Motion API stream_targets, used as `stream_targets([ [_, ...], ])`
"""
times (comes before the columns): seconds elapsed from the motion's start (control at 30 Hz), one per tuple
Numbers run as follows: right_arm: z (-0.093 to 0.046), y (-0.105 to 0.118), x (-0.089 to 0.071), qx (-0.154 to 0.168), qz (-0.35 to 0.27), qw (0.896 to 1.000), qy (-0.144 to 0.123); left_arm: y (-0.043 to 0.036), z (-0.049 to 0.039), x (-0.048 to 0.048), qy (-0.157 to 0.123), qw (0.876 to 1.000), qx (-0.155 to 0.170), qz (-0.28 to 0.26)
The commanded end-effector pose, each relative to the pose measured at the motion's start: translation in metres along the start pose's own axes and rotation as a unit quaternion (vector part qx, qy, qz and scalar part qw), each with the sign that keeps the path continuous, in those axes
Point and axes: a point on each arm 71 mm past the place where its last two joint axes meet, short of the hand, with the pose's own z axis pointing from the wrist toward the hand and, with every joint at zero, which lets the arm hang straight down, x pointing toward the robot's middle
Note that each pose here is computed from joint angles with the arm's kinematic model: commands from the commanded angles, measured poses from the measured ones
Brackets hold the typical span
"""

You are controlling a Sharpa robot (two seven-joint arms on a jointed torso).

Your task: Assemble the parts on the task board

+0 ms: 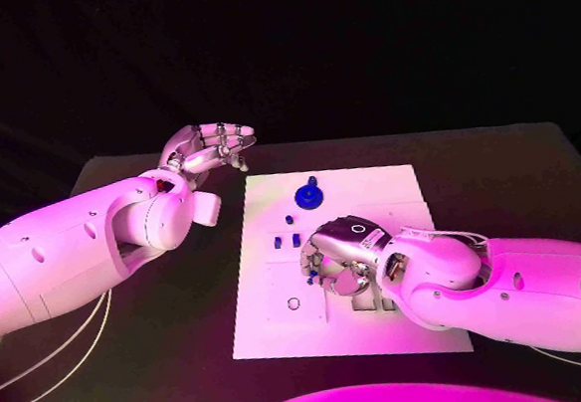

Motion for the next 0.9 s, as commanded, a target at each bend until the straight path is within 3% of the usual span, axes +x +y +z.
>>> stream_targets([
  [0.03,0.0005,0.0009,0.0018,-0.008,-0.010,1.000,0.006,-0.0010,0.0004,0.0020,0.007,1.000,0.002,-0.001],
  [0.33,0.0022,0.0024,0.0040,-0.009,-0.012,1.000,0.011,-0.0010,0.0005,0.0022,0.008,1.000,0.002,-0.001],
  [0.9,0.0013,0.0036,0.0112,-0.006,-0.019,0.999,0.048,-0.0008,0.0003,0.0014,0.007,1.000,0.001,0.001],
])
